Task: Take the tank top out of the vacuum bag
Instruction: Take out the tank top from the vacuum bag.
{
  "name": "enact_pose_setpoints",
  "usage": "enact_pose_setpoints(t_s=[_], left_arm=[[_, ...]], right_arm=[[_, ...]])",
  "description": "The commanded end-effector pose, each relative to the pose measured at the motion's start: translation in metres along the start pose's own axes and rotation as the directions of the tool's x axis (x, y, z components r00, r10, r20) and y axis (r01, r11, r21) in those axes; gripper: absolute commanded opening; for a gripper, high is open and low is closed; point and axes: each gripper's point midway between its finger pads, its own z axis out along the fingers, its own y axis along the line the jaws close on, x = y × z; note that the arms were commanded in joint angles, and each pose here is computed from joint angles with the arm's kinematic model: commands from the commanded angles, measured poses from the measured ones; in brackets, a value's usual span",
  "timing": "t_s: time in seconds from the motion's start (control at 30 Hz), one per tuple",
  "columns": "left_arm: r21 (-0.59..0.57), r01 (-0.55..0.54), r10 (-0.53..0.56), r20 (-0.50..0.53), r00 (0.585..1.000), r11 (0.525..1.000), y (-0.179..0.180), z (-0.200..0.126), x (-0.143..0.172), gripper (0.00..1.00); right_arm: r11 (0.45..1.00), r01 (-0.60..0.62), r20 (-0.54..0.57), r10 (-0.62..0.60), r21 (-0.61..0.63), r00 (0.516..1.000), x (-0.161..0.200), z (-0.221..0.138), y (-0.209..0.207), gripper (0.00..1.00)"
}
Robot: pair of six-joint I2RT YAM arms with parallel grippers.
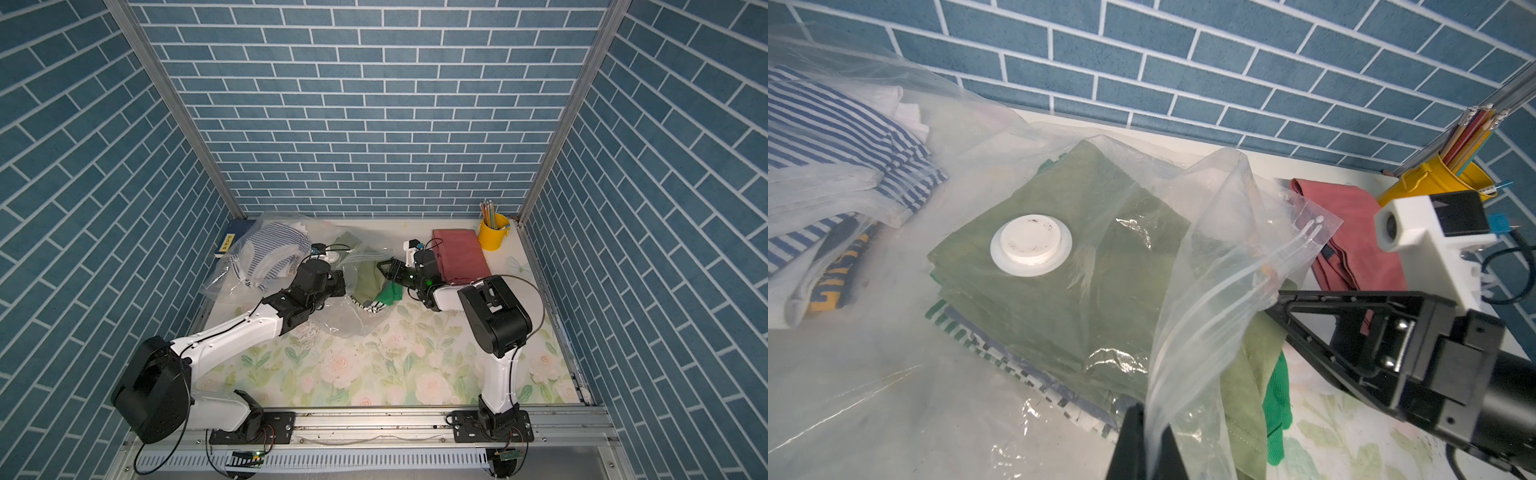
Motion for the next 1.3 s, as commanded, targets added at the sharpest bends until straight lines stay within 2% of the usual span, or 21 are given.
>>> enact_pose_setpoints(t_s=[0.0,0.2,0.37,0.57,0.73,0.83,0.93,1.1,1.2,1.27], left_arm=[[-0.029,-0.015,0.014,-0.007,1.000,0.999,0.007,-0.005,0.002,0.00],[-0.029,-0.013,0.013,-0.008,1.000,1.000,0.007,-0.004,0.003,0.00],[-0.022,-0.011,0.011,-0.006,1.000,1.000,0.005,-0.003,0.002,0.00],[-0.028,-0.015,0.015,-0.009,1.000,1.000,0.007,-0.003,0.004,0.00],[-0.035,-0.016,0.016,-0.012,1.000,0.999,0.010,-0.005,0.006,0.00],[-0.043,-0.017,0.017,-0.008,1.000,0.999,0.012,-0.006,0.006,0.00],[-0.044,-0.019,0.019,-0.008,1.000,0.999,0.012,-0.006,0.006,0.00],[-0.046,-0.025,0.025,-0.008,1.000,0.999,0.011,-0.005,0.006,0.00],[-0.047,-0.031,0.031,-0.011,0.999,0.998,0.011,-0.004,0.006,0.00],[-0.047,-0.032,0.032,-0.011,0.999,0.998,0.011,-0.003,0.006,0.00]], right_arm=[[1.000,-0.008,0.006,0.008,0.007,1.000,0.000,0.006,-0.004,0.60],[0.999,-0.020,0.008,0.020,0.035,1.000,0.004,0.007,-0.014,0.66],[1.000,-0.011,-0.001,0.011,0.001,1.000,0.002,0.013,-0.005,0.65],[0.995,0.057,-0.004,-0.057,-0.088,0.998,-0.004,0.012,0.038,0.53],[0.992,0.114,0.000,-0.114,-0.052,0.994,-0.001,0.004,0.049,0.42],[0.995,0.099,-0.014,-0.099,-0.012,0.995,0.007,0.005,0.034,0.42],[0.997,0.080,-0.021,-0.080,0.014,0.997,0.014,0.011,0.018,0.52],[0.996,0.052,-0.031,-0.050,0.070,0.998,0.022,0.021,-0.006,0.60],[0.997,0.047,-0.046,-0.044,0.068,0.998,0.027,0.025,-0.011,0.61],[0.997,0.050,-0.051,-0.047,0.057,0.998,0.027,0.027,-0.008,0.55]])
